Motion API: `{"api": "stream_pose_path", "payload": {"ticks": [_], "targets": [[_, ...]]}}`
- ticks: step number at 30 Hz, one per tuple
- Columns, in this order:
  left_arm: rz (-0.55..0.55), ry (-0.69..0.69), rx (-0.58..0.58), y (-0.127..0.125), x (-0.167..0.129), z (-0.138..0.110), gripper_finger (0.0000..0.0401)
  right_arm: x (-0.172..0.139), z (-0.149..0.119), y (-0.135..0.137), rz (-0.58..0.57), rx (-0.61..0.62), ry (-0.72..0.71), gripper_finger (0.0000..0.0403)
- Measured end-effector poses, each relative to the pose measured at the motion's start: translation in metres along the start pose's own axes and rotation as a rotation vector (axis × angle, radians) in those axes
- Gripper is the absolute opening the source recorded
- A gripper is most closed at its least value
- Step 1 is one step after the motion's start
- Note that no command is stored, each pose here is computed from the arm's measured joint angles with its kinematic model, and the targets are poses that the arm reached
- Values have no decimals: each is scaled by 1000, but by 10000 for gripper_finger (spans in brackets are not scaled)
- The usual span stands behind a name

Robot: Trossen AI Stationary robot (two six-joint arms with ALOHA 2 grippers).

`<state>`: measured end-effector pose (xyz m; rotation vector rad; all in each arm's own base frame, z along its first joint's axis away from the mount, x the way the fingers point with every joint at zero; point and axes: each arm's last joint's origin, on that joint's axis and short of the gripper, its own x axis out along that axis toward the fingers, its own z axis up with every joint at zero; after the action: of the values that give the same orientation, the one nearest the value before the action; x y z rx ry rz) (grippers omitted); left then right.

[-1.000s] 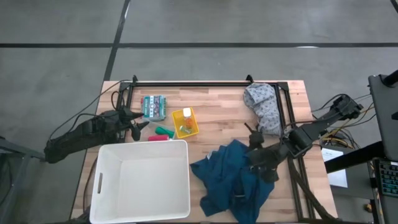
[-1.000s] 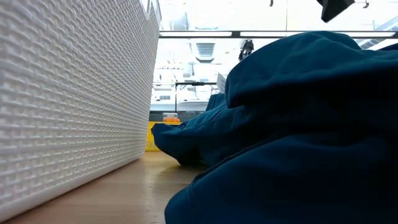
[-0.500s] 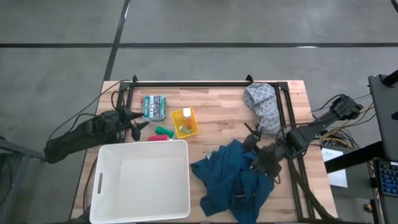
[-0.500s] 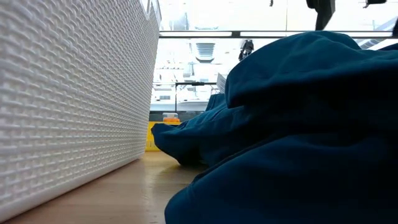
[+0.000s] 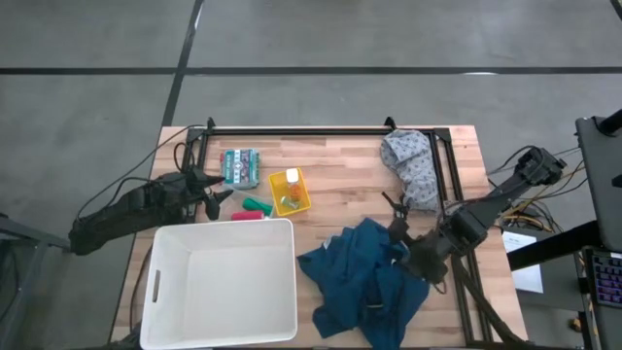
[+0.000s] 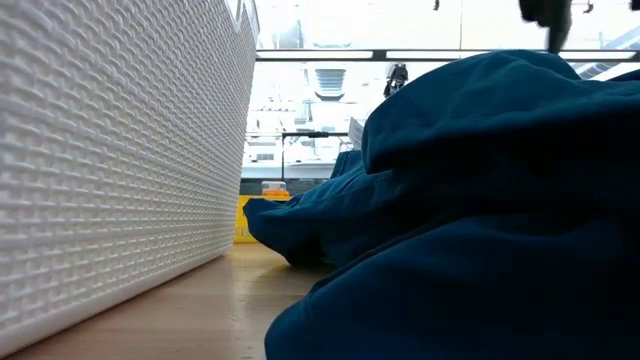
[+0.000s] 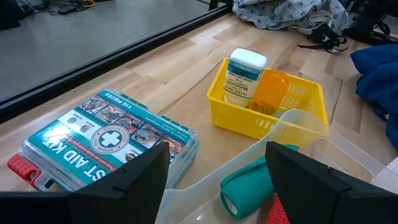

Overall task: Pick & place medical supplies in basket/bin
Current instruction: Put the blue patient gown into the white bin

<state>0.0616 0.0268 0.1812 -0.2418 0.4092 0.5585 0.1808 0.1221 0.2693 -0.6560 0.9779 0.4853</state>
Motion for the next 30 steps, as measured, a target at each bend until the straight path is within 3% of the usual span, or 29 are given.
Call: {"api": "stream_pose_path", "payload": {"ticks": [10, 13, 19, 23, 30], "targets": [[0, -1, 0, 0, 0, 0, 271, -16, -6, 42, 63, -162, -41, 400], [0, -1, 0, 0, 0, 0, 271, -10, -9, 53, -3, -160, -47, 400], [0, 0, 0, 0, 0, 0, 271, 15, -11, 71, -266, -83, -121, 400], [-1, 0, 0, 0, 0, 0, 271, 27, -20, 80, -267, -120, -106, 400], [0, 0, 0, 0, 0, 0, 271, 15, -28, 97, -350, -198, -150, 400]]}}
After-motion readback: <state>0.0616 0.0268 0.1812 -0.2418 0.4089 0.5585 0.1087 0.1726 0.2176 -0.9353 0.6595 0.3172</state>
